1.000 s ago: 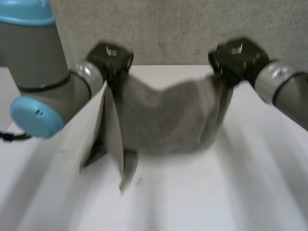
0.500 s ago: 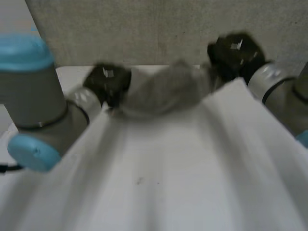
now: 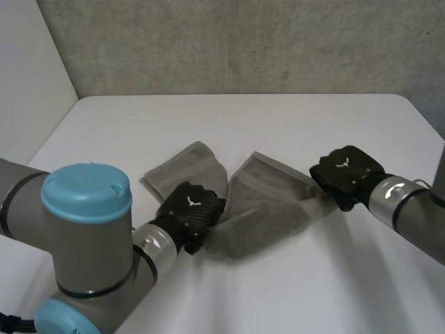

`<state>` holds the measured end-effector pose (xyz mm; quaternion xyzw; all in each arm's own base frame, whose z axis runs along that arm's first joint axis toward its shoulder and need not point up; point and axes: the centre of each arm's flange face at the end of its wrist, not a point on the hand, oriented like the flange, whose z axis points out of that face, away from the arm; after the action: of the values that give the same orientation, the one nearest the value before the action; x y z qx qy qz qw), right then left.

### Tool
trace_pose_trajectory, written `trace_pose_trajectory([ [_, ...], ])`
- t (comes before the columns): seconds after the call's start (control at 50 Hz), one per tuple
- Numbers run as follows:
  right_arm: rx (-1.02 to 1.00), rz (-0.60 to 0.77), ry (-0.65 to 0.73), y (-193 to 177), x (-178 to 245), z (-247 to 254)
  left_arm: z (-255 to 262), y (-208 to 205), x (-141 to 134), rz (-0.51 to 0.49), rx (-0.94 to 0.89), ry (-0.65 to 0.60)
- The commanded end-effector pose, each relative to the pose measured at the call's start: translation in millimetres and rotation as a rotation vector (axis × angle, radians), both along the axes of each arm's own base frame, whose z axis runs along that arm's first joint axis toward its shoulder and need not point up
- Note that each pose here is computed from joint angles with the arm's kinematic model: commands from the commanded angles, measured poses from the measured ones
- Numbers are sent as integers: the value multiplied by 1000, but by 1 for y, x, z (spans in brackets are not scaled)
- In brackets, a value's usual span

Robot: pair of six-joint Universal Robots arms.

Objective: Fold the towel.

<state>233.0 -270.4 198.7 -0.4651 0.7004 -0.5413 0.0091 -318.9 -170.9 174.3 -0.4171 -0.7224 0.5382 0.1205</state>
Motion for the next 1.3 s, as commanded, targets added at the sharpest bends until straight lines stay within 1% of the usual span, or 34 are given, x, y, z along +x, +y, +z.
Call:
trace_pose_trajectory([
  [0.02,41,14,113,8,-20,-3,-1,25,-10,-71,3,-13],
  [0.18,30,-6,108,7,-29,4,5,20,-12,-57,-15,-6],
  [0.22,32,-3,102,7,-29,5,6,18,-10,-48,-14,-7],
  [0.26,30,16,85,10,-28,9,13,9,-1,-16,-16,-5],
  [0.3,30,25,78,14,-28,13,19,8,3,-5,-15,-4],
  [0.42,13,50,59,22,-27,27,37,14,9,-8,-17,1],
  [0.5,3,51,49,22,-26,29,40,13,8,-8,-27,9],
  [0.56,-2,38,25,19,-25,32,38,9,3,-9,-34,14],
  [0.6,-3,13,-12,11,-25,31,22,0,-5,-10,-22,3],
  [0.62,-3,13,-13,11,-25,31,22,0,-5,-10,-22,3],
  [0.74,-41,-76,-62,-20,-26,19,3,-29,-24,6,-53,27],
  [0.76,-48,-106,-61,-25,-29,17,3,-36,-28,9,-69,41],
  [0.82,-55,-134,-57,-28,-31,16,4,-41,-32,9,-89,58],
  [0.86,-67,-165,-41,-33,-33,13,12,-50,-39,8,-140,100],
  [0.92,-66,-178,-39,-36,-36,10,18,-56,-45,4,-177,134],
  [1.0,-67,-188,-40,-38,-39,9,23,-57,-47,3,-188,145],
  [1.1,-125,-206,-38,-48,-42,10,28,-48,-42,-2,-179,139],
  [1.14,-173,-242,-45,-62,-50,12,39,-39,-32,0,-175,137],
  [1.2,-180,-258,-45,-66,-55,12,42,-34,-27,2,-175,137],
  [1.24,-178,-277,-41,-71,-62,11,44,-32,-14,24,-170,129],
  [1.26,-178,-277,-41,-71,-62,11,44,-32,-14,24,-170,129],
  [1.3,-175,-279,-40,-71,-62,10,40,-41,5,78,-155,106],
])
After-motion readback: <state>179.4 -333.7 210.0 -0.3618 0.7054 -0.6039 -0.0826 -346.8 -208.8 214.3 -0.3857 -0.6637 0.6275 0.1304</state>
